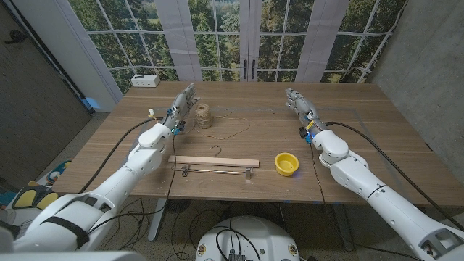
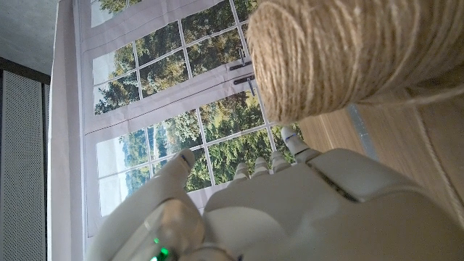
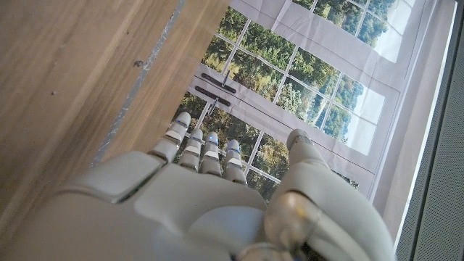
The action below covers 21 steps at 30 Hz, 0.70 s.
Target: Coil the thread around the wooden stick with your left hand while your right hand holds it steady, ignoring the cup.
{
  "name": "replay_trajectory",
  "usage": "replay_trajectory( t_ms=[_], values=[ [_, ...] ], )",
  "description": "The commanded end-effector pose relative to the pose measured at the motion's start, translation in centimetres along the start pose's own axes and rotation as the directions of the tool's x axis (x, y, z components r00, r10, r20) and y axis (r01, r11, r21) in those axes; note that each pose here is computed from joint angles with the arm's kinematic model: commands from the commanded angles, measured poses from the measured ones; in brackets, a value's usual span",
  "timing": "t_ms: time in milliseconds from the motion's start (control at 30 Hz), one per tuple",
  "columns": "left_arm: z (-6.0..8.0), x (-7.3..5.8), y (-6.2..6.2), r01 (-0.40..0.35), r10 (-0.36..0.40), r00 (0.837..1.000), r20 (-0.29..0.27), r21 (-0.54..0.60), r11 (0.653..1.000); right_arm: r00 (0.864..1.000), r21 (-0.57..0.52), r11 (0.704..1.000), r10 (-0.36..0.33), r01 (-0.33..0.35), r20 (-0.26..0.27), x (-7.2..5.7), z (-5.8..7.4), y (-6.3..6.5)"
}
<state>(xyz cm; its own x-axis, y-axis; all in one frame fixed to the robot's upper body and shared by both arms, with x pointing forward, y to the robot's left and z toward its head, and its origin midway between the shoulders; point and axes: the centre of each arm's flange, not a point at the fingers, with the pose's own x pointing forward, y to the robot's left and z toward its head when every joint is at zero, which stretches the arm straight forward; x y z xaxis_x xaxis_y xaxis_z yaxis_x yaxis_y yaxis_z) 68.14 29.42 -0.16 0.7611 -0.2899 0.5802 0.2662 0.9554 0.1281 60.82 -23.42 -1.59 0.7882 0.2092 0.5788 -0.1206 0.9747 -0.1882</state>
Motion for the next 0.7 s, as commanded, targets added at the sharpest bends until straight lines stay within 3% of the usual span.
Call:
replay_trajectory(
  t_ms=[33,167,300,700],
  values=[
    [-0.7,-0.3,-1.2,-0.025,0.025,0.999,-0.027,-0.013,1.000,0.999,-0.090,0.995,0.042,-0.040,0.024,-0.1,2.4,-1.1],
    [-0.8,-0.4,-1.4,0.000,0.000,0.999,-0.051,-0.001,1.000,0.998,-0.153,0.987,0.055,-0.053,0.008,-0.5,3.2,-1.3],
    [-0.6,-0.4,-1.5,0.002,-0.002,0.999,-0.041,0.010,1.000,0.997,-0.229,0.971,0.070,-0.072,-0.018,-0.9,4.2,-1.2],
    [-0.3,-0.7,-1.8,0.030,-0.029,0.998,-0.051,0.008,1.000,0.992,-0.367,0.922,0.103,-0.120,-0.067,-1.9,6.1,-0.1]
  ],
)
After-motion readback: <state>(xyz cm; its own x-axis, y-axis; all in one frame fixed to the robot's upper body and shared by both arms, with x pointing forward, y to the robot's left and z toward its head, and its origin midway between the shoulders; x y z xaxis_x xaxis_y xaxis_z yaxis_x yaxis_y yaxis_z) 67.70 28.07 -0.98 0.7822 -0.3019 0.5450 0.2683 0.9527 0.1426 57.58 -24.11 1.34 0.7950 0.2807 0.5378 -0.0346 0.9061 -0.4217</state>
